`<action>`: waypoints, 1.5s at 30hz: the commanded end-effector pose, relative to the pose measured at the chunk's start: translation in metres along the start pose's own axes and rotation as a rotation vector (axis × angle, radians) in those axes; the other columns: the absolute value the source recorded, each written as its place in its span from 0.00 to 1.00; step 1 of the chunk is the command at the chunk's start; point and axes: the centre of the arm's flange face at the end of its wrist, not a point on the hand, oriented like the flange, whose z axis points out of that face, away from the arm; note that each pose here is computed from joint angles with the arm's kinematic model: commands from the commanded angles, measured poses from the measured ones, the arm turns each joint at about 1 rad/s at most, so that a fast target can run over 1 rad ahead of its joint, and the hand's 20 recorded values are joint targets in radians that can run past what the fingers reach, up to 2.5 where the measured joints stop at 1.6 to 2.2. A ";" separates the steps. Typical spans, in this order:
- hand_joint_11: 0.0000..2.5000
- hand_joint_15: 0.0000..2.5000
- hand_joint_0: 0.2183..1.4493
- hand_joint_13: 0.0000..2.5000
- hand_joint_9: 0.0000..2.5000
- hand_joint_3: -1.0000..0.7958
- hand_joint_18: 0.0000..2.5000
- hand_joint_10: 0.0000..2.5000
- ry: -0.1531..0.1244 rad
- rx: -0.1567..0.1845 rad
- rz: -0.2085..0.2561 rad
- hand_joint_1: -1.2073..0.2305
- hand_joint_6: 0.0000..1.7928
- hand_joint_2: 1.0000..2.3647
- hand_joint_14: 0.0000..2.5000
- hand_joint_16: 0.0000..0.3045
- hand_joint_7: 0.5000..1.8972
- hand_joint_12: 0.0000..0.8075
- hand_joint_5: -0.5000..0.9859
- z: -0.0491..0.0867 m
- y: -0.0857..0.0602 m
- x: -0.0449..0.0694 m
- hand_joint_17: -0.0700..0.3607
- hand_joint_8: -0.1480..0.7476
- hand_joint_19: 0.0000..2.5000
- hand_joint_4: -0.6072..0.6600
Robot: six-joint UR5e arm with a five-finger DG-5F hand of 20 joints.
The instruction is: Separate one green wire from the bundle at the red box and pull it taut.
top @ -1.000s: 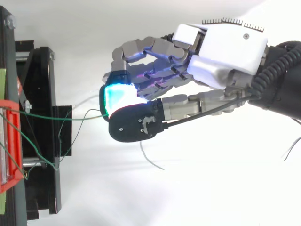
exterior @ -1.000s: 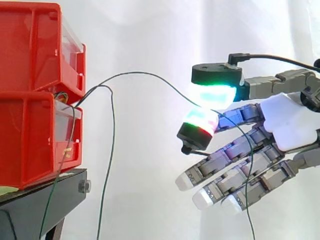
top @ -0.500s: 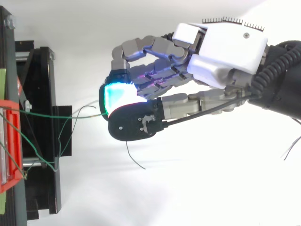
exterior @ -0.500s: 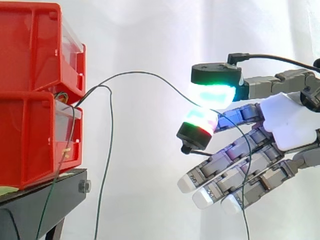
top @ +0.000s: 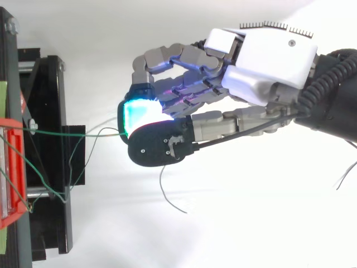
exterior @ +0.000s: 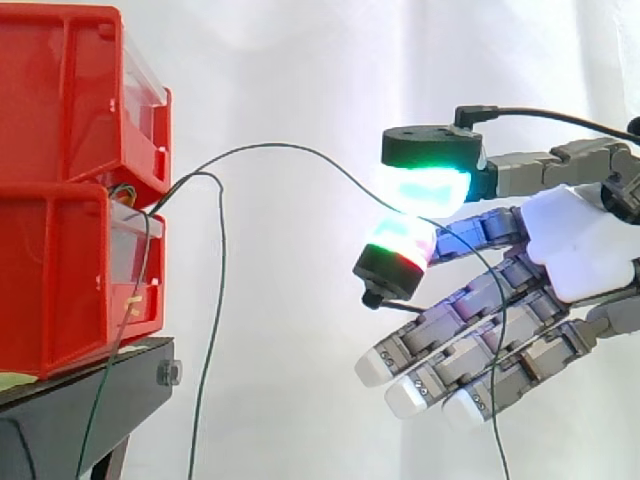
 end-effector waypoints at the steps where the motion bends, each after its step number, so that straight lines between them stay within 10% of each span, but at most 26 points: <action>1: 0.05 0.09 0.27 0.26 0.22 0.57 0.27 0.00 0.001 -0.001 0.000 0.35 0.46 0.12 0.00 0.24 0.65 0.60 0.26 0.000 0.000 0.001 0.55 0.54 0.08 0.40; 45: 0.07 0.09 0.31 0.25 0.23 0.61 0.27 0.00 0.001 -0.001 0.000 0.32 0.46 0.00 0.00 0.23 0.65 0.59 0.26 0.000 0.000 0.001 0.53 0.54 0.09 0.41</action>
